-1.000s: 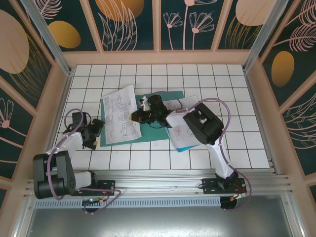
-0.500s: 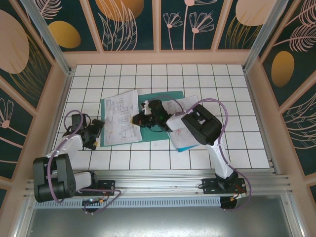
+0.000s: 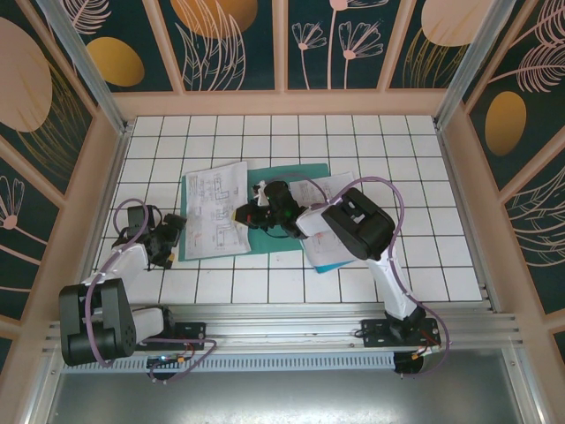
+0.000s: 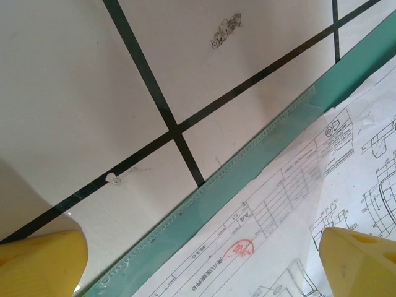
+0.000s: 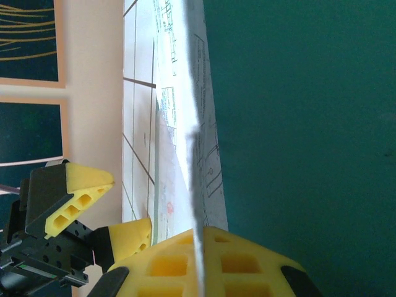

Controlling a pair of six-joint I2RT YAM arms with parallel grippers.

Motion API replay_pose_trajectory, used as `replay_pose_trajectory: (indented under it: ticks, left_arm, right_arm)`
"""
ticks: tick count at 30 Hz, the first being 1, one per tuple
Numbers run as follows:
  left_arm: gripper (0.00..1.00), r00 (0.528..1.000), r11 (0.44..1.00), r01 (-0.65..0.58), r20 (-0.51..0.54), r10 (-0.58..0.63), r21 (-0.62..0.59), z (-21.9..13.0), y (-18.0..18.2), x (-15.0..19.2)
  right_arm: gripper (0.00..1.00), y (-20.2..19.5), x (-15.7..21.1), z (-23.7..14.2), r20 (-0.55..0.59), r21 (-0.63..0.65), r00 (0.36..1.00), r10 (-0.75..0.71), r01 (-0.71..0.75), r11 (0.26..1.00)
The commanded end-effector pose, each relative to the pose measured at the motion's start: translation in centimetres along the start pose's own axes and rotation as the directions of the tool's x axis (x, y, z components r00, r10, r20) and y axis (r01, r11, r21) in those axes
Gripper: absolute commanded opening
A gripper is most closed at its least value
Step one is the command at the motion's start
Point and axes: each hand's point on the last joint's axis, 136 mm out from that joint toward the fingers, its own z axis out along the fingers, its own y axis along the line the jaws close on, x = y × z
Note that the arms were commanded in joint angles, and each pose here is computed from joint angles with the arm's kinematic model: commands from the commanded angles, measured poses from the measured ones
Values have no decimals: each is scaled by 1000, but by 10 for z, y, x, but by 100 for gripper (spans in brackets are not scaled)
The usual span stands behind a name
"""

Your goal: Put the files into the folder

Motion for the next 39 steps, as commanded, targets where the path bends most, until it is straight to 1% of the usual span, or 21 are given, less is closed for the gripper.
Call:
replay_pose_trajectory:
  ticks: [1,7,13,14,16,21,23,25,30,32,36,39]
  left_arm:
    - [98,956,991,35,-294,4,127,15,-11,60]
    - [97,953,991,26,-302,15,132,16,-14,63]
    - [97,948,990,17,-316,27,138,19,-19,70]
    - [97,949,990,16,-315,29,138,19,-20,70]
    - [96,951,990,12,-309,32,139,19,-22,68]
    - [96,956,992,-7,-291,44,128,19,-23,64]
    - [96,956,992,-7,-291,45,127,20,-23,64]
    - [96,956,992,-9,-290,45,125,21,-23,64]
    - [96,955,991,-12,-291,50,131,21,-26,63]
    - [95,955,991,-12,-293,51,134,21,-28,63]
    - [94,951,989,-19,-302,63,145,21,-32,65]
    - [92,946,986,-21,-315,73,166,21,-38,69]
  right_arm:
    - [0,-6,-4,-1,32,7,999,-2,2,1000]
    - [0,-5,-1,4,0,-11,1000,-9,9,1000]
    - [0,-9,2,7,-18,16,1000,-1,1,1000]
    - [3,-11,2,6,-16,28,1000,-2,2,1000]
    - [13,-11,-1,-2,-2,61,1000,-10,10,998]
    - [32,-12,-13,-23,28,156,999,-31,26,987]
    - [37,-11,-15,-27,29,191,999,-41,35,981]
    - [39,-10,-18,-30,28,218,998,-58,51,975]
    - [40,-16,-23,-35,28,300,996,-85,73,951]
    - [38,-18,-23,-36,24,311,996,-91,79,947]
    - [26,-23,-20,-31,10,310,997,-77,71,948]
    - [24,-21,-23,-33,18,318,996,-87,76,945]
